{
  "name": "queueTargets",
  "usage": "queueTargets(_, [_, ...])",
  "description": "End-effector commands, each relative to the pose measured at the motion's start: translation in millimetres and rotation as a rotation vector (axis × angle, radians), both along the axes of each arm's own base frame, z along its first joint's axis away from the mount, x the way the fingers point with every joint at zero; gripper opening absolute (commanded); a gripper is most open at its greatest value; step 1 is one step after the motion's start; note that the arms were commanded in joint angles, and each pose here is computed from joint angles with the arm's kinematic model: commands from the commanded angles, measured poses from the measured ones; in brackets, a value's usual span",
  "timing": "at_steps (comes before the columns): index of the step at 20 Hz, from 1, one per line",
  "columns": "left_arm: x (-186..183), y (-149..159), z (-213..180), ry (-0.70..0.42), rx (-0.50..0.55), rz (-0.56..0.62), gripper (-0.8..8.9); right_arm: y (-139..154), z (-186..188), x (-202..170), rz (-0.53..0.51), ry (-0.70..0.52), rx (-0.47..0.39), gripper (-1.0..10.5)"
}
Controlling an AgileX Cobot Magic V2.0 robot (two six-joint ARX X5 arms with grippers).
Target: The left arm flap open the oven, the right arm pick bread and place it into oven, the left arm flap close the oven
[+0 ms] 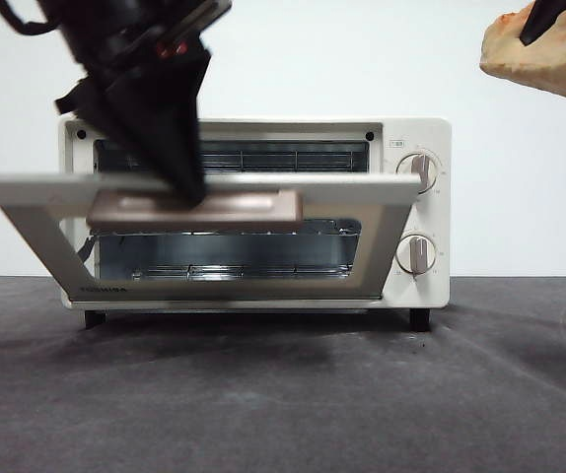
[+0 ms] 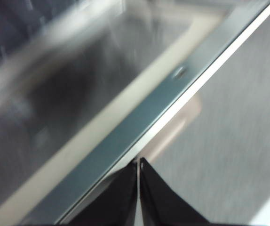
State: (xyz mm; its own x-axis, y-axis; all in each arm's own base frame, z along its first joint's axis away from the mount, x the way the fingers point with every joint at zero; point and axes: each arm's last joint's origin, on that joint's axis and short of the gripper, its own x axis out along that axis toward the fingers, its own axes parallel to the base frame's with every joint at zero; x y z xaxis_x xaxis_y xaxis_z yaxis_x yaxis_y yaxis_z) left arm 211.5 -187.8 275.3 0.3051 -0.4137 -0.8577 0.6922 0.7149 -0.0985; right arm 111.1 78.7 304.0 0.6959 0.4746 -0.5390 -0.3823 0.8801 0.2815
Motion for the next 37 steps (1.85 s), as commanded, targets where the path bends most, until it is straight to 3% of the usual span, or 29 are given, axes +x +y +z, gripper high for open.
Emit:
queueTargets(1, [-3.5, -6.3, -1.9, 0.018, 0.023, -0.004, 0.17, 1.4, 6.0, -0.1, 0.013, -0.021, 0.012, 1.7])
queueTargets(6, [-9.4, -10.9, -1.9, 0.028, 0.025, -0.02, 0.17, 1.4, 6.0, 0.0, 0.013, -0.02, 0.012, 1.7])
queueTargets(11, [-8.8, 2.0, 21.3, -0.072, -0.074, 0.03, 0.17, 2.0, 5.6, -0.1, 0.028, -0.012, 0.018, 1.7])
queueTargets(17, [-29.7, 53.5, 62.1, -0.212, -0.203, 0.156, 0.17, 6.8, 1.7, 5.4, 0.046, 0.022, 0.011, 1.7])
queueTargets(23, [-84.2, 110.6, 38.2, -0.263, -0.28, 0.261, 0.16, 24.3, -3.7, 23.8, 0.103, 0.044, 0.042, 1.7])
queueTargets(26, [-110.6, 124.3, 22.1, -0.226, -0.353, 0.229, 0.16, 39.4, -10.5, 32.2, 0.15, 0.072, 0.047, 1.7])
queueTargets(29, [-127.5, 133.8, 16.9, -0.198, -0.333, 0.233, 0.16, 61.0, -17.7, 40.3, 0.192, 0.083, 0.068, 1.7])
queueTargets(37, [-134.7, 137.8, 18.9, -0.219, -0.349, 0.231, 0.16, 134.3, -46.6, 85.5, 0.189, 0.128, 0.183, 1.7])
